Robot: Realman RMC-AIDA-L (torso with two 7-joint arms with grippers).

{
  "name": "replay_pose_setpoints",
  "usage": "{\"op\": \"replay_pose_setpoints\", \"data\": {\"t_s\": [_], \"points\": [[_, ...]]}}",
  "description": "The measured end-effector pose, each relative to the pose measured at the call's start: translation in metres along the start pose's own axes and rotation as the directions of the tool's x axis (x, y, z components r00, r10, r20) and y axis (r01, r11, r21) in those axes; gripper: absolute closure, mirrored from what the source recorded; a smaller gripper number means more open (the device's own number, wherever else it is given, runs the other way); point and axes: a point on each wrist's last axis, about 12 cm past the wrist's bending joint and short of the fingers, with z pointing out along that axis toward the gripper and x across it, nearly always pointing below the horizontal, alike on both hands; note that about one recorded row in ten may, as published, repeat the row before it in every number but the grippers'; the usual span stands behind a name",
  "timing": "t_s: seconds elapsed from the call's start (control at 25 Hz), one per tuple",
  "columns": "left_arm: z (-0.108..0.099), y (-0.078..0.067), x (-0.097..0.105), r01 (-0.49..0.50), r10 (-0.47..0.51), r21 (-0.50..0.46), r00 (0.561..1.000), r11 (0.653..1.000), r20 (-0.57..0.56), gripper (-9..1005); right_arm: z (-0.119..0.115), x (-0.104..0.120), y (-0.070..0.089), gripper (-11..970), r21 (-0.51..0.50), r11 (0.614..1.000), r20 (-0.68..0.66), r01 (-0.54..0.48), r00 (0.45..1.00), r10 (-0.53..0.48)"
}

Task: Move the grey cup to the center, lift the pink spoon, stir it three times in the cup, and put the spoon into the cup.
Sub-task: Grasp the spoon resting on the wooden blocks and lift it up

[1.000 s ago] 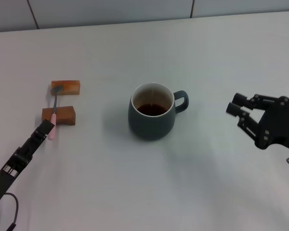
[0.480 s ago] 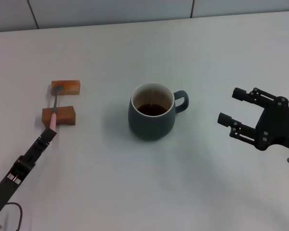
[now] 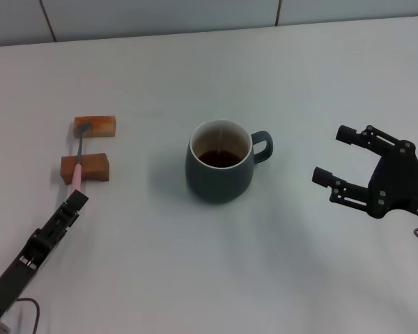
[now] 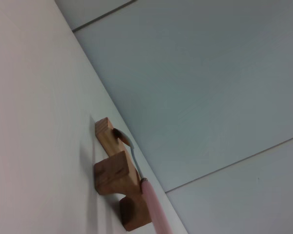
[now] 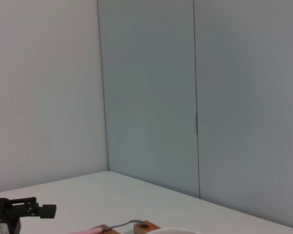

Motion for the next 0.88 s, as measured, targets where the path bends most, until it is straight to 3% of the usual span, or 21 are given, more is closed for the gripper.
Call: {"op": "replay_pose_setpoints", "data": {"t_s": [0.88], "points": [[0.012, 0.002, -0.001, 0.079, -0.079, -0.024, 0.997, 0.997, -0.004, 168, 0.001, 0.002, 0.002, 149, -0.013, 1.0, -0.013, -0.002, 1.0, 0.002]]}}
